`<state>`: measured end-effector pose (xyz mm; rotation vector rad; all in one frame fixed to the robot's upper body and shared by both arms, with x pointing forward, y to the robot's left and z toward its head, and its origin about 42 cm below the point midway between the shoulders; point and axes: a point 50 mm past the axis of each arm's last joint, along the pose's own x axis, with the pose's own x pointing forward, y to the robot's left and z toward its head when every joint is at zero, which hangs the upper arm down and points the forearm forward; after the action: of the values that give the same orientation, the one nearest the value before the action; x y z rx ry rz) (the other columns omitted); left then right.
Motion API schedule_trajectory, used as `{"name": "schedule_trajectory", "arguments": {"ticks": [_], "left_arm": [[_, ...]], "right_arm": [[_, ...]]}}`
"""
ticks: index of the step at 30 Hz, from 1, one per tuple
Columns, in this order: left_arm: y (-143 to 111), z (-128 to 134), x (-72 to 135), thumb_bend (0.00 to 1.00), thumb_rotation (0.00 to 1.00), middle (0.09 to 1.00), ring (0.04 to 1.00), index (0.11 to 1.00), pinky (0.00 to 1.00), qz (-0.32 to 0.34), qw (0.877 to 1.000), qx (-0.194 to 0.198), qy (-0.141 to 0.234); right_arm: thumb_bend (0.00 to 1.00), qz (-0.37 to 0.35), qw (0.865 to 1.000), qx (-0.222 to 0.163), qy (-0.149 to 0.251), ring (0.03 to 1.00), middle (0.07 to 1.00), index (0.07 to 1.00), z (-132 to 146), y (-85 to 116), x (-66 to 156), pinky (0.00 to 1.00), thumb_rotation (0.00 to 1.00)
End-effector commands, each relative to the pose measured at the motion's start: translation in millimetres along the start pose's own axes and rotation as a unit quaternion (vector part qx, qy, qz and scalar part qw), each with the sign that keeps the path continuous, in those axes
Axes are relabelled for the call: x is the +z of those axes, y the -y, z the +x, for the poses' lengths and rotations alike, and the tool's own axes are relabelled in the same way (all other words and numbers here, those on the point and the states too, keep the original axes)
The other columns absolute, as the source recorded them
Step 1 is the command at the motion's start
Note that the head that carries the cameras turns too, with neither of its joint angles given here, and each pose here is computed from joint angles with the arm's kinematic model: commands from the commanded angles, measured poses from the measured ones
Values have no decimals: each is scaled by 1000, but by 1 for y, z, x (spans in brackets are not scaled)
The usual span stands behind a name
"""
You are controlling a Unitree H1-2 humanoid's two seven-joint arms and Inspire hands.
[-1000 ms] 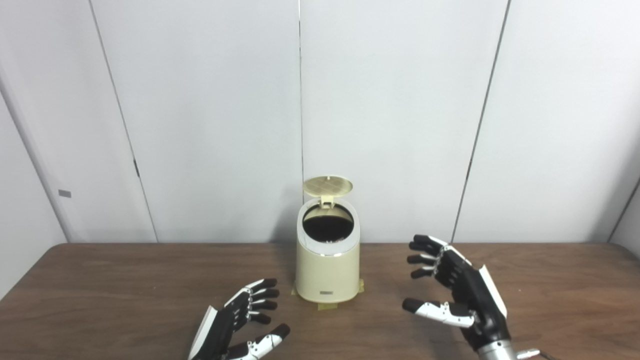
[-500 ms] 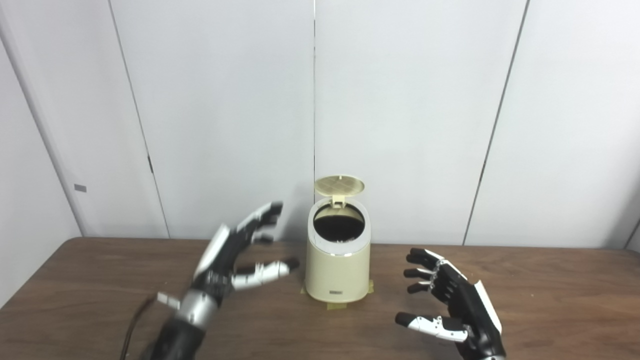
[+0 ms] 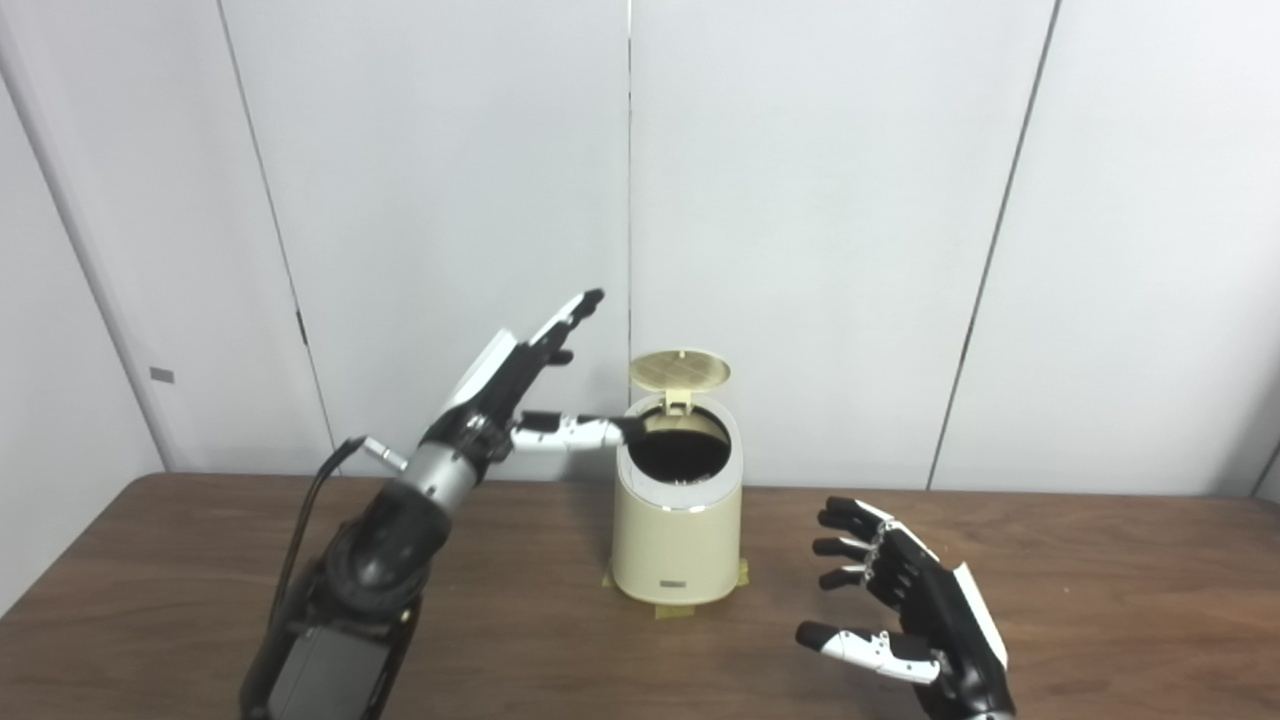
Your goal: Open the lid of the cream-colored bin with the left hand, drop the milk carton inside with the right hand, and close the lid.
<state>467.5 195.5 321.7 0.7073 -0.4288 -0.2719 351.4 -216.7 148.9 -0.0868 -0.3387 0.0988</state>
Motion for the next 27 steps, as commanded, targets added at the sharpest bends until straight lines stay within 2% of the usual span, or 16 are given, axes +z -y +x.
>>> {"name": "schedule_trajectory", "arguments": {"ticks": [1, 6, 8, 11, 14, 17, 19, 23, 27], "left_arm": [[-21, 21, 23, 903, 426, 999, 1000, 1000, 902, 28, 999, 20, 29], [-19, 40, 26, 919, 404, 989, 992, 1000, 869, 50, 998, 9, 29], [-18, 45, 26, 912, 396, 994, 998, 998, 894, 58, 998, 0, 33], [-16, 51, 24, 921, 378, 999, 1000, 979, 954, 122, 991, -41, 44], [-13, 54, 23, 970, 341, 968, 1000, 919, 940, 171, 982, -73, 41], [-11, 55, 23, 981, 326, 926, 1000, 881, 941, 183, 979, -85, 37], [-11, 55, 24, 969, 329, 905, 1000, 856, 984, 191, 976, -94, 35], [-11, 55, 25, 986, 342, 871, 1000, 802, 1000, 196, 974, -111, 35], [-12, 52, 23, 978, 326, 847, 1000, 787, 1000, 202, 971, -120, 39]], "right_arm": [[808, 1, 999, 3, 34, 711, 781, 768, 12, -1, 15, 556, 192], [804, -6, 999, 3, 34, 704, 771, 743, 13, -4, 15, 541, 187], [803, -3, 999, 4, 34, 709, 772, 740, 14, -6, 15, 547, 187], [790, -14, 999, 7, 35, 707, 773, 732, 14, -8, 16, 562, 199], [780, -13, 999, 9, 37, 695, 768, 721, 15, -10, 15, 572, 192], [778, -15, 999, 8, 38, 685, 764, 723, 15, -13, 16, 556, 183], [786, -17, 999, 7, 38, 677, 757, 716, 15, -14, 17, 552, 195], [795, -24, 999, 5, 42, 709, 748, 689, 16, -15, 16, 598, 208], [792, -24, 999, 7, 38, 707, 742, 682, 16, -17, 15, 601, 206]]}}
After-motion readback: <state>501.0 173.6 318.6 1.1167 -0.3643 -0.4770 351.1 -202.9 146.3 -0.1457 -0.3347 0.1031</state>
